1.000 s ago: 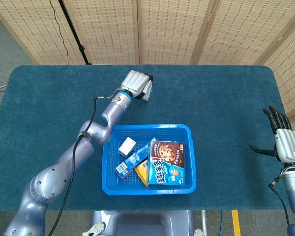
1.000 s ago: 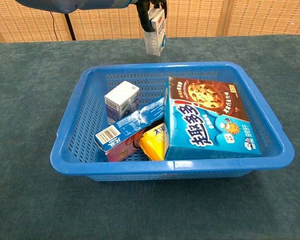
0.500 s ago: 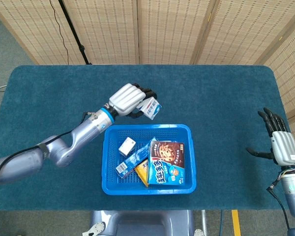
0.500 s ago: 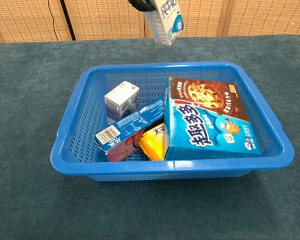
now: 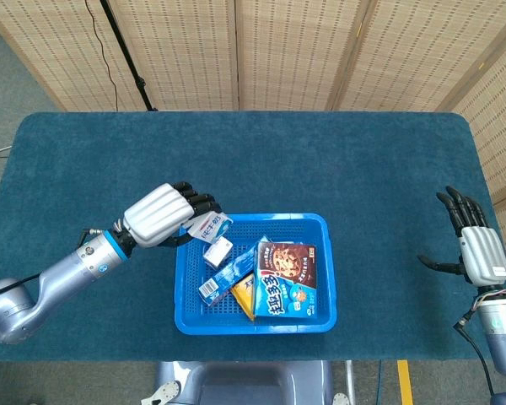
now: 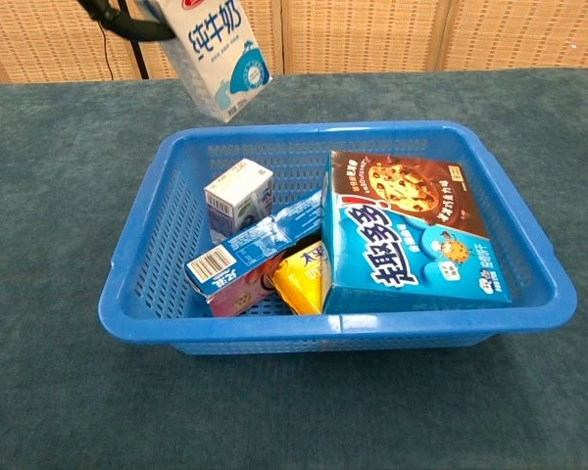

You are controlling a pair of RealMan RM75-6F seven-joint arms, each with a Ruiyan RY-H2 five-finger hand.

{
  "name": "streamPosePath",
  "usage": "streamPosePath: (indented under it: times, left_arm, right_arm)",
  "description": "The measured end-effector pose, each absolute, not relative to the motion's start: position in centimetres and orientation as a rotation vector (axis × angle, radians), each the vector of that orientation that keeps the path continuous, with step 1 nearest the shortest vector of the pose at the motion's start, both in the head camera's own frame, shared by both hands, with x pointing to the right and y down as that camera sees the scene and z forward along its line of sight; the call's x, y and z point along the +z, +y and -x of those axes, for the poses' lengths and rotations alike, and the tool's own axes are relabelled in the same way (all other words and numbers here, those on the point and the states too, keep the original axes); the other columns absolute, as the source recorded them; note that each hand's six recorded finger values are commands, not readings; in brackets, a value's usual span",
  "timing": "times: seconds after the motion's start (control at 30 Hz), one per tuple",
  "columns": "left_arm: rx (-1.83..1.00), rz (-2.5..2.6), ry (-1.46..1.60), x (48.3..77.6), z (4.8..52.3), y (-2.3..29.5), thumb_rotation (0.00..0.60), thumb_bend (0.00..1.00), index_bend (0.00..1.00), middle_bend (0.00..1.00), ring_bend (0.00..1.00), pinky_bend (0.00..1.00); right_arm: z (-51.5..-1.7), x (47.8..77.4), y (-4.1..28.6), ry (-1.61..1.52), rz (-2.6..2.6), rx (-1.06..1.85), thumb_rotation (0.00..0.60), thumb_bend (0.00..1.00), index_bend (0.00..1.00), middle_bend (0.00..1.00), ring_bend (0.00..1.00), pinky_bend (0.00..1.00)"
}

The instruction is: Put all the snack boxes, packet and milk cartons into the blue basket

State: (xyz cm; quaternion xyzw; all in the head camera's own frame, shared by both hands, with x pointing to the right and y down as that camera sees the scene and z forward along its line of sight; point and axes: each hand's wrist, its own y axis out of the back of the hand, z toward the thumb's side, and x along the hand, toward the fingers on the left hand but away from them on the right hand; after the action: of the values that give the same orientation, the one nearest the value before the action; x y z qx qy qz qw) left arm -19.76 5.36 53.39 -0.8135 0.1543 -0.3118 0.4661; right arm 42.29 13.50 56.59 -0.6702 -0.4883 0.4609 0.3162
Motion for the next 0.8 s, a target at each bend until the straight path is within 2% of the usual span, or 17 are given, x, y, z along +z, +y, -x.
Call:
streamPosePath:
  times: [0.43, 0.53, 0.57, 0.63, 0.67, 0.7, 0.8]
  left_arm:
    - [-0.664, 2.105, 0.189, 54.2, 19.0, 12.0, 0.6, 0.41, 0.37, 0.41, 0.41, 0.32]
    - [-0.659, 2.115, 0.146, 54.7, 18.6, 13.0, 0.6, 0.41, 0.37, 0.4, 0.38, 0.32]
    - [-0.658, 2.113, 0.134, 54.9, 18.5, 13.2, 0.6, 0.4, 0.37, 0.37, 0.32, 0.3]
    - [-0.661, 2.107, 0.116, 55.2, 18.2, 13.5, 0.6, 0.39, 0.32, 0.24, 0.16, 0.21]
    - [-0.669, 2.102, 0.103, 55.6, 18.2, 13.7, 0.6, 0.38, 0.27, 0.13, 0.06, 0.14]
    - [-0.679, 2.099, 0.095, 55.8, 18.1, 13.7, 0.6, 0.37, 0.2, 0.06, 0.01, 0.07]
    - [-0.71, 2.084, 0.073, 56.6, 18.1, 13.9, 0.6, 0.34, 0.02, 0.0, 0.0, 0.0]
  right_arm:
    - [-42.6, 56.5, 13.9, -1.318, 1.786, 1.208, 0.6, 0.0, 0.0, 0.0, 0.0, 0.0]
    - [-42.7, 56.7, 13.9, -1.308, 1.784, 1.211, 0.6, 0.0, 0.0, 0.0, 0.0, 0.0]
    - [-42.8, 56.6, 13.9, -1.305, 1.782, 1.211, 0.6, 0.0, 0.0, 0.0, 0.0, 0.0]
    - [-42.8, 56.6, 13.9, -1.299, 1.781, 1.21, 0.6, 0.0, 0.0, 0.0, 0.0, 0.0]
    - [-42.9, 56.6, 13.9, -1.297, 1.779, 1.211, 0.6, 0.0, 0.0, 0.0, 0.0, 0.0]
    - [-42.9, 56.5, 13.8, -1.297, 1.777, 1.21, 0.6, 0.0, 0.0, 0.0, 0.0, 0.0]
    - [-43.1, 56.4, 13.8, -1.297, 1.771, 1.21, 0.6, 0.0, 0.0, 0.0, 0.0, 0.0]
